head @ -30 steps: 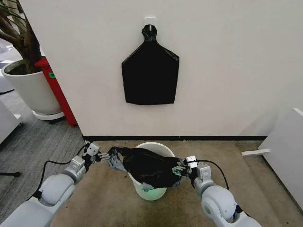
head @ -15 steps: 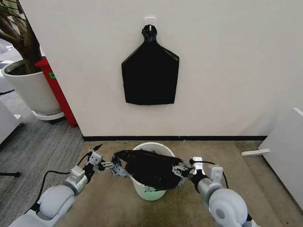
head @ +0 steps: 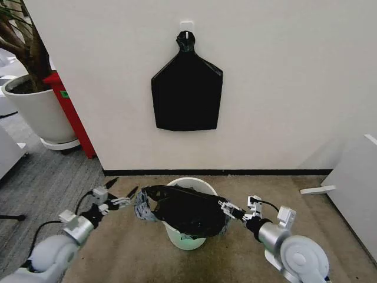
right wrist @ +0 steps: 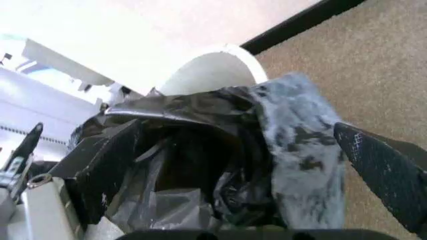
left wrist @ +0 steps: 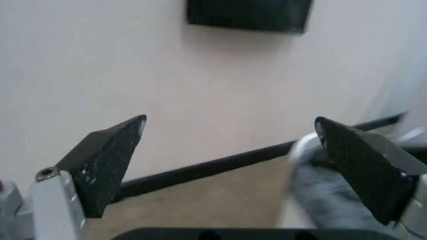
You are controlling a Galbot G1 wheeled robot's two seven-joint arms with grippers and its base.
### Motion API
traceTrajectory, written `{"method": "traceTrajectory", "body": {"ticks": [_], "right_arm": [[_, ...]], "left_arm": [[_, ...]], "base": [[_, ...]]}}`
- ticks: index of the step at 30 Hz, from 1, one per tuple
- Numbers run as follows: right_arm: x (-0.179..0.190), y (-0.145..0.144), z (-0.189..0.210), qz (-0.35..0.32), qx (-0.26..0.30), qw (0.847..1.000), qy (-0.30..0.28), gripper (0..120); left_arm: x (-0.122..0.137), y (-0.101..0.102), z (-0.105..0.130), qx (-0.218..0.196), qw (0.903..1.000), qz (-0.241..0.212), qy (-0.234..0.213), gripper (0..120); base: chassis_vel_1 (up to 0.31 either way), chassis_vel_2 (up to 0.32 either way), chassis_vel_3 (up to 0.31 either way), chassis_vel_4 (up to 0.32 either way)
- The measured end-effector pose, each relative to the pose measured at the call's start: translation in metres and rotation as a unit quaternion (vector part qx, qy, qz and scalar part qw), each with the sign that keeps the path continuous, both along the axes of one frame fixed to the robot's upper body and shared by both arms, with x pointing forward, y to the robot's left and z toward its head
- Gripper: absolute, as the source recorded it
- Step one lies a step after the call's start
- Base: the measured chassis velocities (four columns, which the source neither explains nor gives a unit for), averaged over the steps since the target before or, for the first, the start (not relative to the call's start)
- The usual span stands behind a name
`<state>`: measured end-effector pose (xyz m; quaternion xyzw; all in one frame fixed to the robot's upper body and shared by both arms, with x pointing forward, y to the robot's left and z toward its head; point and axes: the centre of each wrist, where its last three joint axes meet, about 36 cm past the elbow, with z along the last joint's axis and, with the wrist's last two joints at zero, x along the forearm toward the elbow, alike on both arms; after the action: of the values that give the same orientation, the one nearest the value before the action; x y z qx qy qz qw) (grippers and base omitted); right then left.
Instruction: Place the garbage bag over the trash bin.
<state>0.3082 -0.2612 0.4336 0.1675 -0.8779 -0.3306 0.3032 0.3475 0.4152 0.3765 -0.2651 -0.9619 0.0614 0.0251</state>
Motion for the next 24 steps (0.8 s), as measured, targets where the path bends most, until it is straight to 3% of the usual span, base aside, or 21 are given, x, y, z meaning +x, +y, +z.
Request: {"method": "traceTrajectory", "body": {"ticks": [2, 4, 8, 12, 15, 18, 24], "right_arm": [[-0.007, -0.009, -0.007, 0.001, 0.011, 1.0, -0.001, 100], [-0.009, -0.012, -0.011, 0.003, 0.014, 1.0, -0.003, 100], [-0.034, -0.03, -0.044, 0.0, 0.039, 0.999, -0.015, 100], [-0.045, -0.034, -0.064, -0.012, 0.069, 0.997, -0.024, 100], [-0.053, -0.032, -0.081, -0.03, 0.127, 0.991, -0.029, 100], [-0.055, -0.023, -0.097, -0.042, 0.17, 0.984, -0.037, 100], [-0.046, -0.009, -0.116, -0.046, 0.187, 0.98, -0.058, 100]], "left_arm": [[-0.008, -0.006, 0.006, -0.04, 0.9983, -0.032, 0.03, 100], [-0.01, -0.008, 0.007, -0.048, 0.9973, -0.039, 0.039, 100], [-0.034, -0.033, 0.001, -0.093, 0.9843, -0.084, 0.124, 100], [-0.052, -0.049, -0.006, -0.117, 0.9744, -0.081, 0.174, 100], [-0.066, -0.06, -0.014, -0.139, 0.9655, -0.062, 0.211, 100], [-0.071, -0.064, -0.018, -0.163, 0.9597, -0.036, 0.226, 100], [-0.068, -0.065, -0.016, -0.177, 0.9627, -0.016, 0.204, 100]], "base": [[0.0, 0.0, 0.0, 0.0], [0.0, 0.0, 0.0, 0.0], [0.0, 0.0, 0.0, 0.0], [0.0, 0.0, 0.0, 0.0], [0.0, 0.0, 0.0, 0.0], [0.0, 0.0, 0.0, 0.0], [0.0, 0.0, 0.0, 0.0]]}}
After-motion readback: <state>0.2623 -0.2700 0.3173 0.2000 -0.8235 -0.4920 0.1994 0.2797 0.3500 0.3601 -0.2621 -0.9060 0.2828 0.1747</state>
